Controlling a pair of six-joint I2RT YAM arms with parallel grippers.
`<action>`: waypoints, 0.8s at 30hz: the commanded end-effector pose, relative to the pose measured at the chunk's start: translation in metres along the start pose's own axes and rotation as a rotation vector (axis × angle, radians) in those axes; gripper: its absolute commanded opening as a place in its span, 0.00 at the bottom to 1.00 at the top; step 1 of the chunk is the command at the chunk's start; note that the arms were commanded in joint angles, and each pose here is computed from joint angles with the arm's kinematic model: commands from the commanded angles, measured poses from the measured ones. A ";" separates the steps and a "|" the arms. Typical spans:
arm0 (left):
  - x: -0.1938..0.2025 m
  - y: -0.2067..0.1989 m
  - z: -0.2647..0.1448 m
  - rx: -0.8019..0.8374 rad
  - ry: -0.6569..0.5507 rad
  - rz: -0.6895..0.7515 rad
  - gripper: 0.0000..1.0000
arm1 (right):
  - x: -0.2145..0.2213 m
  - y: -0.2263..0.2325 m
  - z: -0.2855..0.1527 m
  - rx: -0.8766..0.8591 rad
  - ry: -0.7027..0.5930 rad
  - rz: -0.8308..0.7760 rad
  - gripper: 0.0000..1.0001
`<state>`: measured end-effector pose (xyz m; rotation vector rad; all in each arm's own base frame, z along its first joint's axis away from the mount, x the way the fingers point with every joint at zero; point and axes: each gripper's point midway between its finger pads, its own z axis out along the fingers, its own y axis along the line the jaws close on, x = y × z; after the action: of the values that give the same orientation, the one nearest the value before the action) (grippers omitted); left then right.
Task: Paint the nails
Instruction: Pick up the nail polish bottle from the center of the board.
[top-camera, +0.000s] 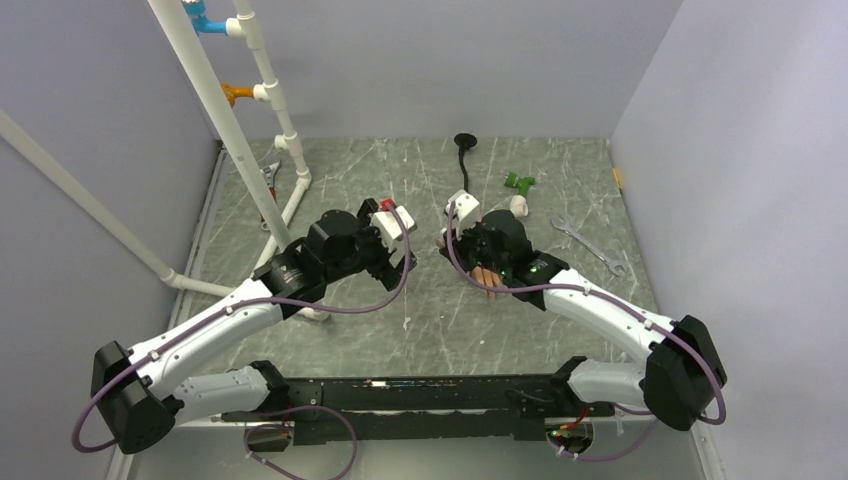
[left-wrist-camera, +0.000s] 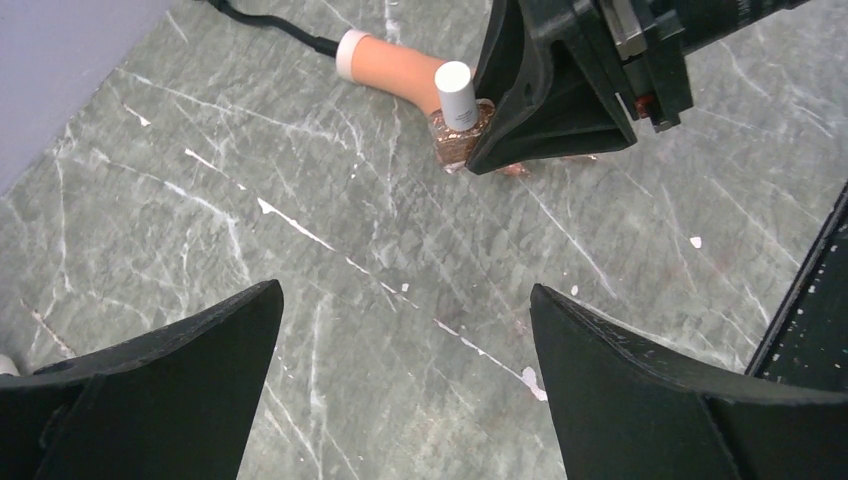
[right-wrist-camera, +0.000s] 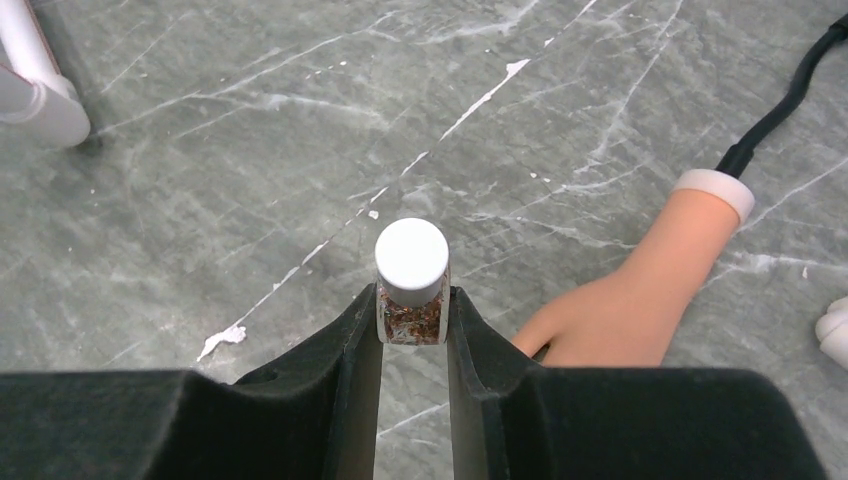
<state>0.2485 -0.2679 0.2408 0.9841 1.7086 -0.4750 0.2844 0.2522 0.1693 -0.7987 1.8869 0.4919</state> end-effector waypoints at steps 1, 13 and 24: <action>-0.025 -0.011 -0.007 0.065 -0.111 0.017 0.99 | -0.007 0.008 -0.004 -0.061 -0.031 -0.041 0.00; -0.049 -0.067 -0.047 0.395 -0.257 0.126 0.94 | -0.031 0.052 -0.049 -0.279 -0.116 0.028 0.00; -0.045 -0.098 -0.055 0.642 -0.243 0.114 0.85 | -0.009 0.093 -0.098 -0.491 -0.199 0.033 0.00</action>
<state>0.1569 -0.2972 0.2664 1.3403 1.3971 -0.9711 0.1750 0.2544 0.2087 -0.9579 1.6982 0.9535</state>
